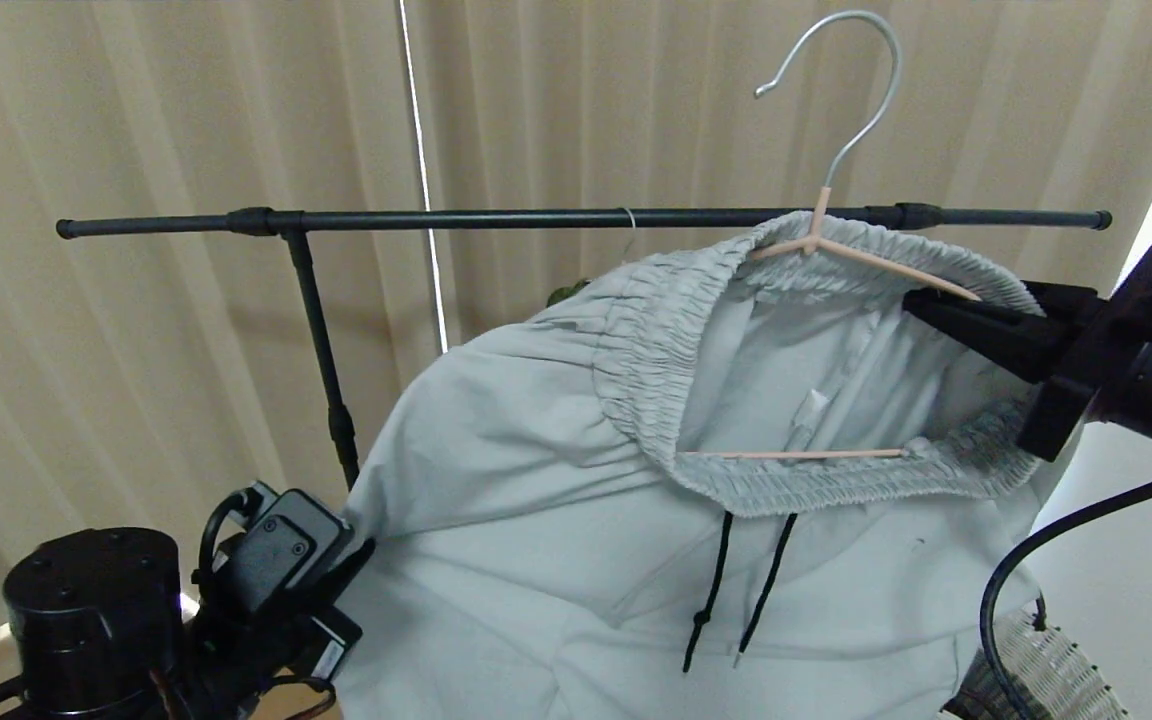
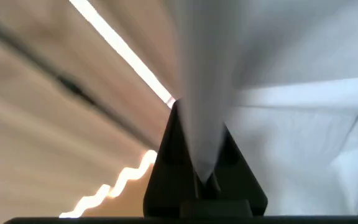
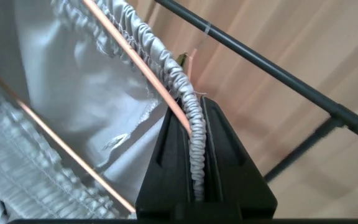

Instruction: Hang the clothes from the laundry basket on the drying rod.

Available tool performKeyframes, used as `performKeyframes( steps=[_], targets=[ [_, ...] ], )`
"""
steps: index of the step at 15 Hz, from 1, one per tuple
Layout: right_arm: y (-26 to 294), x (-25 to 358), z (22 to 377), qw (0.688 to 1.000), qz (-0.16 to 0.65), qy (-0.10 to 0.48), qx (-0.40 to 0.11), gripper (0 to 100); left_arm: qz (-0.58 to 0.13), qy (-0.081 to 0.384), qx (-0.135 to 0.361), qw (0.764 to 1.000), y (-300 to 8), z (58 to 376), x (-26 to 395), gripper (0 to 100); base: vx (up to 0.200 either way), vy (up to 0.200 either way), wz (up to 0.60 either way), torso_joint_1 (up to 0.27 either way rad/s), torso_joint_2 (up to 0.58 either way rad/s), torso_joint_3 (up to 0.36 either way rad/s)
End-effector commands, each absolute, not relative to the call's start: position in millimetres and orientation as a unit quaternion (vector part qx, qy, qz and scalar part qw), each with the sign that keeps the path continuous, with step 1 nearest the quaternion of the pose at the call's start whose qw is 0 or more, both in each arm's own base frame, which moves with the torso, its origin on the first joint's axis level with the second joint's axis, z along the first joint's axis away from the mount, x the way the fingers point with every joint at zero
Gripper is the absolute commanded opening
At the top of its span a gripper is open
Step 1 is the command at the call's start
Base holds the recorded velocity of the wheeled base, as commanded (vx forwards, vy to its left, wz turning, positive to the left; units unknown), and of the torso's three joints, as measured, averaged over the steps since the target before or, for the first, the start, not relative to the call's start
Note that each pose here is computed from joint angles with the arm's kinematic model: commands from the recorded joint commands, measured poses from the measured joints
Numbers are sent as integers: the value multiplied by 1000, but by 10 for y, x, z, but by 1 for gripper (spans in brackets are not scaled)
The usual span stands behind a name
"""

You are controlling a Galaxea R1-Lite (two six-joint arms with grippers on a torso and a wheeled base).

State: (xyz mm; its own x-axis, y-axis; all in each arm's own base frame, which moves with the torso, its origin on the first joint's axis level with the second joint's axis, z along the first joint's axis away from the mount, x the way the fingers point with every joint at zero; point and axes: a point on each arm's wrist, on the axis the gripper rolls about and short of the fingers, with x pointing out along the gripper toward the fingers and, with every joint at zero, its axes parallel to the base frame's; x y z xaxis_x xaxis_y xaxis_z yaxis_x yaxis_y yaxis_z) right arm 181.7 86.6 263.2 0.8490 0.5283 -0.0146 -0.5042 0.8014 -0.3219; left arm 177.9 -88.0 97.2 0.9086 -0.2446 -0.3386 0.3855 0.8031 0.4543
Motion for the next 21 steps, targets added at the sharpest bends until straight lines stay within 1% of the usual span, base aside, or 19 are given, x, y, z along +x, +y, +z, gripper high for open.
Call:
performKeyframes(
  steps=[1,6,13,14,18,21],
  targets=[
    [779,1847,2634,954,250,-35,-160,0,-135,160,278,937,-708,897,1783,0,0,0,0,0,0,0],
    [690,1785,2674,958,234,-40,-159,0,-104,173,282,938,-613,879,1810,0,0,0,0,0,0,0],
    [682,1760,2657,958,235,-38,-159,0,-100,155,275,944,-633,939,1827,0,0,0,0,0,0,0],
    [684,1768,2647,958,235,-36,-160,0,-107,140,271,946,-661,989,1800,100,0,0,0,0,0,0],
    [690,1782,2623,958,236,-30,-160,0,-149,108,265,946,-779,1073,1703,100,0,0,0,0,0,0],
    [663,1723,2573,958,237,-2,-164,0,-168,73,240,953,-798,1196,1572,100,0,0,0,0,0,0]
  ],
)
